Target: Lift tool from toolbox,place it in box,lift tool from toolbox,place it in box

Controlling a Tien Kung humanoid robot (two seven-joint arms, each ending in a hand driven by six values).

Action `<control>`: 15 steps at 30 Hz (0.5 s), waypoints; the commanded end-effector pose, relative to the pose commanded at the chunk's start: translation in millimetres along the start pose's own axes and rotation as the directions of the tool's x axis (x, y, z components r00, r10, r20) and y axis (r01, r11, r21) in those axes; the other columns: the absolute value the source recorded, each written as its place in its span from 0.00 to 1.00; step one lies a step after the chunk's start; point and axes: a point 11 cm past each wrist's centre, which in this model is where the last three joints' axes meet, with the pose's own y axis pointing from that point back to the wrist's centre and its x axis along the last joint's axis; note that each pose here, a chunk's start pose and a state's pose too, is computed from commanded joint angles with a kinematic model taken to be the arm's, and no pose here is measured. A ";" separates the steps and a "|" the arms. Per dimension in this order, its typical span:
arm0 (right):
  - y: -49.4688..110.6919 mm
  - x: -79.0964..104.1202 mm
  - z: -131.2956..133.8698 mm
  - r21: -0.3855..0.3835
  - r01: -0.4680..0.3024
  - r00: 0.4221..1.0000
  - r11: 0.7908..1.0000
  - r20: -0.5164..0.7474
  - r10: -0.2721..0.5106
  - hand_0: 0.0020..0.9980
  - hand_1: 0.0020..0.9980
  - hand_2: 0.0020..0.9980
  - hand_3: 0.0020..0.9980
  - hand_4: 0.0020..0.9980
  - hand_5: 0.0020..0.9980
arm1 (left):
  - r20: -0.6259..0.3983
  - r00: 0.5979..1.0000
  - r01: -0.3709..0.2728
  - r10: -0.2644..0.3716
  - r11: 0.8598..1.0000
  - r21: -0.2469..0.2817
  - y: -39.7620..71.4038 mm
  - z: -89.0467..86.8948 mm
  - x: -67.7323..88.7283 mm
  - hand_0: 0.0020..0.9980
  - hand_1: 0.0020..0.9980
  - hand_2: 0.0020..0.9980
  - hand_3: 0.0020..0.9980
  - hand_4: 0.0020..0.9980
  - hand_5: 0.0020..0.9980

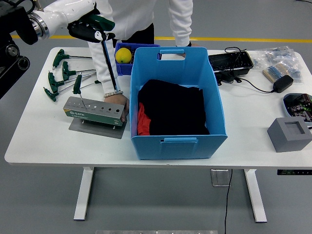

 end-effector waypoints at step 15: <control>0.1 6.1 -6.0 0.011 -0.008 1.000 1.000 0.019 0.008 0.67 0.64 0.72 0.57 0.78 0.68 | -0.168 0.977 0.088 -0.130 0.967 -0.238 -31.9 85.7 -35.5 0.18 0.00 0.03 0.03 0.74 0.63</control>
